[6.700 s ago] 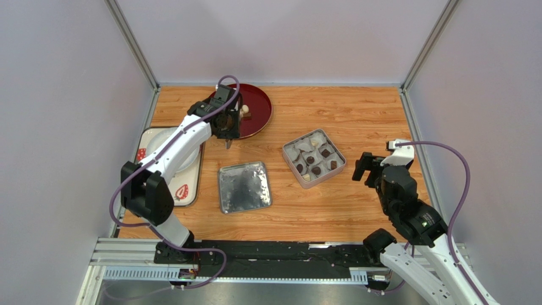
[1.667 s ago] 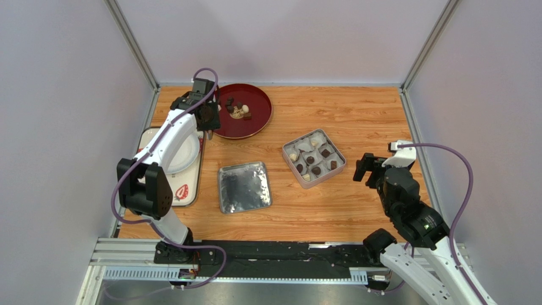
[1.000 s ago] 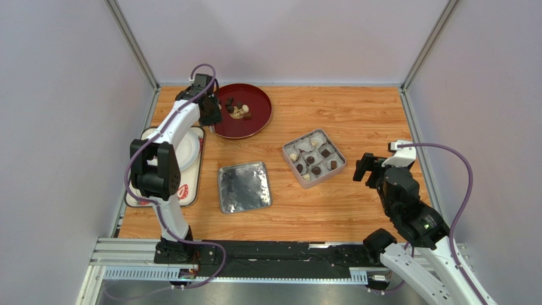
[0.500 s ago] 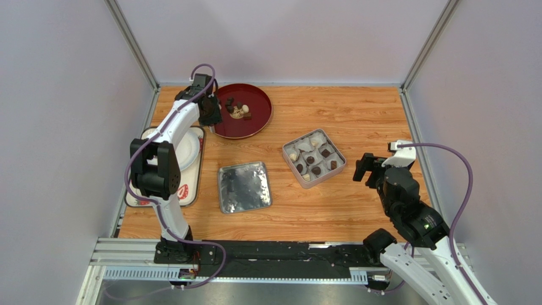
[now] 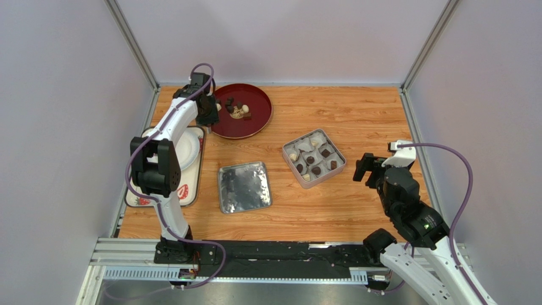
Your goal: Pack the chocolate
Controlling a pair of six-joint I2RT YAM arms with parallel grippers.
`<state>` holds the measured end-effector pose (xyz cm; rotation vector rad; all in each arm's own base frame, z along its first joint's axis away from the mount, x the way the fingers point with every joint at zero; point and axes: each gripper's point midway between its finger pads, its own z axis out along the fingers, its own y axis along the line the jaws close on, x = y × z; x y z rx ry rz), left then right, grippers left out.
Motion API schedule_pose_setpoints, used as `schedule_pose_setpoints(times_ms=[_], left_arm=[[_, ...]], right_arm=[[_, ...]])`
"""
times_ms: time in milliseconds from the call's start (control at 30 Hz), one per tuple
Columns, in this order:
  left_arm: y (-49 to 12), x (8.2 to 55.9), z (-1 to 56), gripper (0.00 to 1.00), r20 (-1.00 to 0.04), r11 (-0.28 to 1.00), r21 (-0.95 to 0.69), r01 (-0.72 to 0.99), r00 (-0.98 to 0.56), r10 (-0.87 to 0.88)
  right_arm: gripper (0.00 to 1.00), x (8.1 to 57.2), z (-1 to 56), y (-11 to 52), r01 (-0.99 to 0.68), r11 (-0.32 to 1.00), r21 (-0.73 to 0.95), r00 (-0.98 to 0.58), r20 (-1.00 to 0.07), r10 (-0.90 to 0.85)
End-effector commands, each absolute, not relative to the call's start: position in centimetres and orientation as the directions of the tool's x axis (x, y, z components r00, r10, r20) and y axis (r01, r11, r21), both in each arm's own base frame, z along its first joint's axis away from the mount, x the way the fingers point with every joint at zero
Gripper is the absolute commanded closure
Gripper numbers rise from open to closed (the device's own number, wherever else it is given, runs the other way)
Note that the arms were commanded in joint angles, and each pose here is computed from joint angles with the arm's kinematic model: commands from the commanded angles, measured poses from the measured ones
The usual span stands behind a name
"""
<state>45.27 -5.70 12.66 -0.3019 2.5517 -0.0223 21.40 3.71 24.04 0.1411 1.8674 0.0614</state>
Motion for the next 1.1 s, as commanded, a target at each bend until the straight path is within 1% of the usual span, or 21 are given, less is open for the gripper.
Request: schedule_pose_setpoints(times_ms=[0, 267, 600, 700, 800, 933, 967, 1000, 1067], left_arm=[[-5.1, 45.7, 13.7, 0.53, -0.544, 0.978, -0.067, -0.199, -0.814, -0.203], [-4.6, 44.9, 14.1, 0.53, -0.549, 0.976, -0.051, -0.211, -0.811, -0.204], [-4.7, 45.7, 13.5, 0.53, -0.541, 0.974, -0.054, -0.218, -0.814, -0.212], [-5.0, 45.4, 13.9, 0.57, -0.539, 0.975, -0.073, -0.21, -0.814, -0.216], [-5.4, 44.5, 14.8, 0.64, -0.54, 0.976, -0.093, -0.197, -0.814, -0.216], [-6.3, 42.8, 15.7, 0.66, -0.537, 0.979, -0.14, -0.15, -0.819, -0.202], [-6.5, 42.1, 15.3, 0.66, -0.524, 0.98, -0.139, -0.141, -0.829, -0.194], [-6.9, 41.6, 16.0, 0.67, -0.537, 0.982, -0.144, -0.122, -0.824, -0.182], [-7.4, 40.5, 15.9, 0.67, -0.529, 0.986, -0.143, -0.091, -0.834, -0.154]], right_arm=[[0.15, 21.7, 25.1, 3.9, 0.057, 0.99, 0.128, -0.255, -0.957, 0.138], [0.15, 21.7, 25.0, 3.9, 0.054, 0.99, 0.13, -0.255, -0.957, 0.14], [0.16, 21.7, 25.1, 3.9, 0.055, 0.99, 0.129, -0.254, -0.957, 0.139], [0.16, 21.7, 25.0, 3.9, 0.055, 0.99, 0.129, -0.254, -0.957, 0.139], [0.16, 21.7, 25.1, 3.9, 0.054, 0.99, 0.129, -0.254, -0.957, 0.139], [0.16, 21.7, 25.1, 4.0, 0.05, 0.99, 0.134, -0.255, -0.956, 0.142], [0.16, 21.7, 25.2, 4.0, 0.051, 0.99, 0.134, -0.251, -0.957, 0.143], [0.16, 21.7, 25.2, 4.0, 0.05, 0.989, 0.137, -0.25, -0.957, 0.145], [0.16, 21.7, 25.2, 4.0, 0.048, 0.99, 0.136, -0.251, -0.957, 0.144]])
